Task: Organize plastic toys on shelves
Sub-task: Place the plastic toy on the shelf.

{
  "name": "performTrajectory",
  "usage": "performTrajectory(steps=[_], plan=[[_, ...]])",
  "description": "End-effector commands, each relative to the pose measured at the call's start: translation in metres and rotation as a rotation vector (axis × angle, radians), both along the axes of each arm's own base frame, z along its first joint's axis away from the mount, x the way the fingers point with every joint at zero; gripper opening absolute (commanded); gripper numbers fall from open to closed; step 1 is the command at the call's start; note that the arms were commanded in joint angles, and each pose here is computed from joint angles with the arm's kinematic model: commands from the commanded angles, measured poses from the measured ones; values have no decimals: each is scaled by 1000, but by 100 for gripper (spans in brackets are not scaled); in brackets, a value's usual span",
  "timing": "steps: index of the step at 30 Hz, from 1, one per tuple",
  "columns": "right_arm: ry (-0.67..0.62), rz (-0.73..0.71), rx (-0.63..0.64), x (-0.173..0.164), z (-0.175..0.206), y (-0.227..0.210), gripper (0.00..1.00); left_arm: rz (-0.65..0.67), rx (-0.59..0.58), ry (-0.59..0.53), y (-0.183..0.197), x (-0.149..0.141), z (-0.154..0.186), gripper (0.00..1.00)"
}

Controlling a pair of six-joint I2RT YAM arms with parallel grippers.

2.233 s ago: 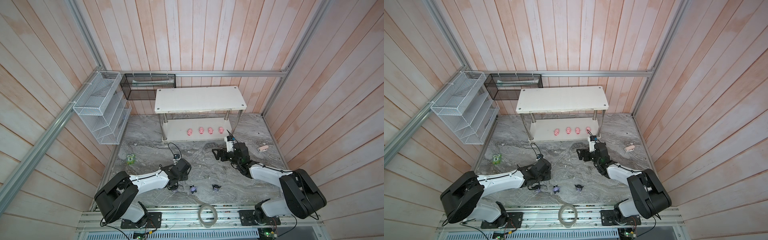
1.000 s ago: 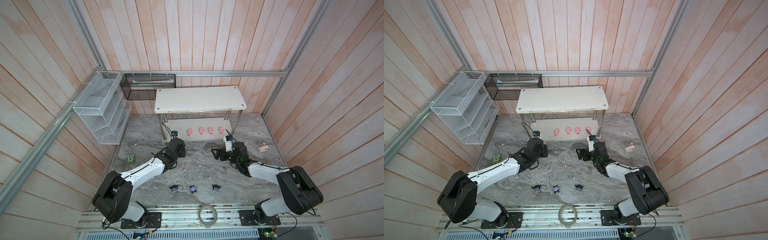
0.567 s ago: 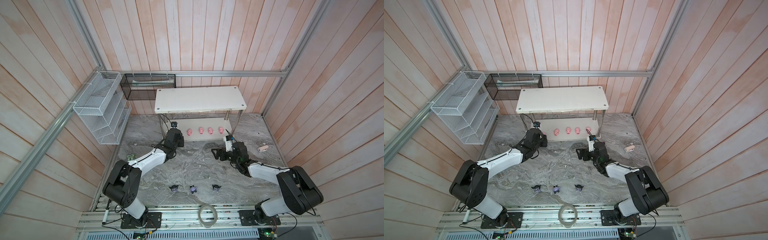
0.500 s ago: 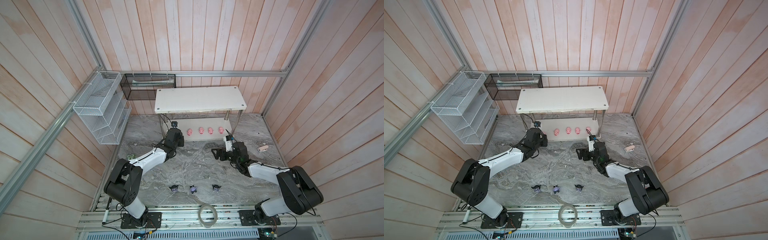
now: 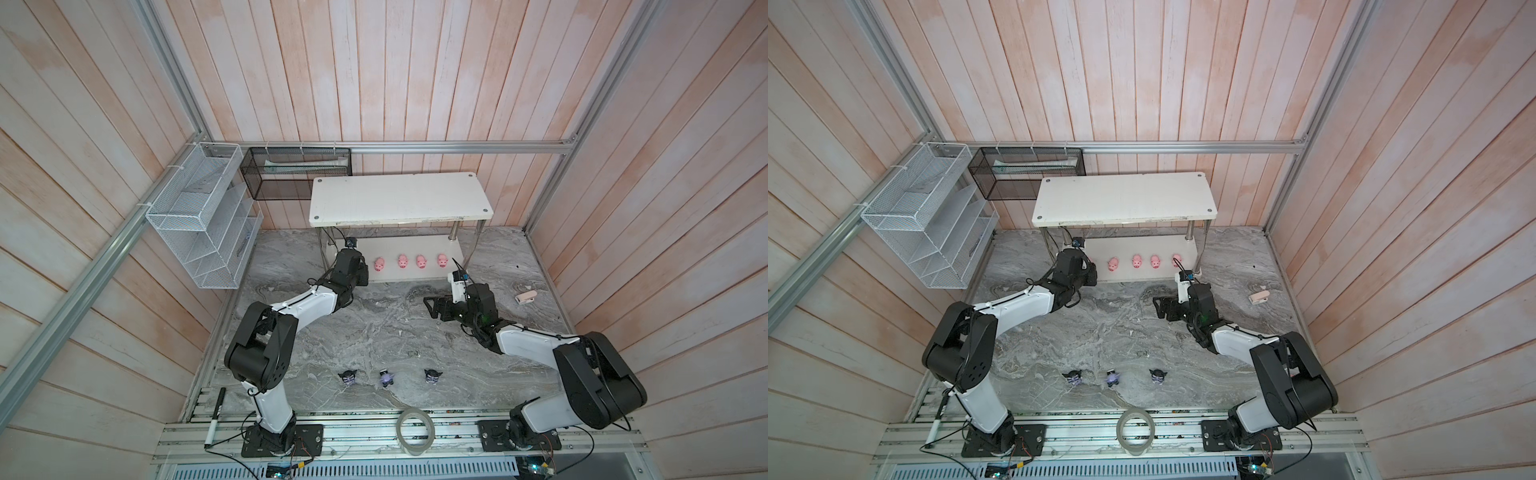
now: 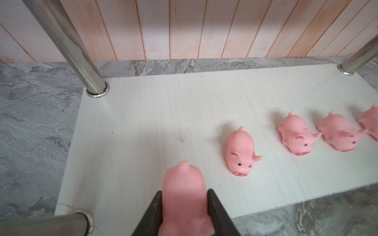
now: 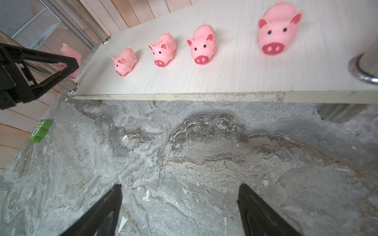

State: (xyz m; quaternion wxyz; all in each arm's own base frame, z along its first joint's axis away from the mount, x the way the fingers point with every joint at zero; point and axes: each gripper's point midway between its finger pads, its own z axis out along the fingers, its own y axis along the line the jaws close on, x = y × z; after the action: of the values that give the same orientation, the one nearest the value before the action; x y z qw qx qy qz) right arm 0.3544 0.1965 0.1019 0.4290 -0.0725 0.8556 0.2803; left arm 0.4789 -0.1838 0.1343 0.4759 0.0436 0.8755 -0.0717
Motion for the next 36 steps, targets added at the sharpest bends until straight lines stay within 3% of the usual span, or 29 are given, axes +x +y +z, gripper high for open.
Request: performTrajectory(steps=[1,27,36], plan=[[-10,-11,-1,5,0,-3,89,3,2,-27,1,14,5,36],[13,-16,-3,8,-8,-4,89,48,46,8,13,42,-30,36],[12,-14,-1,10,-7,-3,89,58,47,13,16,44,-29,45]])
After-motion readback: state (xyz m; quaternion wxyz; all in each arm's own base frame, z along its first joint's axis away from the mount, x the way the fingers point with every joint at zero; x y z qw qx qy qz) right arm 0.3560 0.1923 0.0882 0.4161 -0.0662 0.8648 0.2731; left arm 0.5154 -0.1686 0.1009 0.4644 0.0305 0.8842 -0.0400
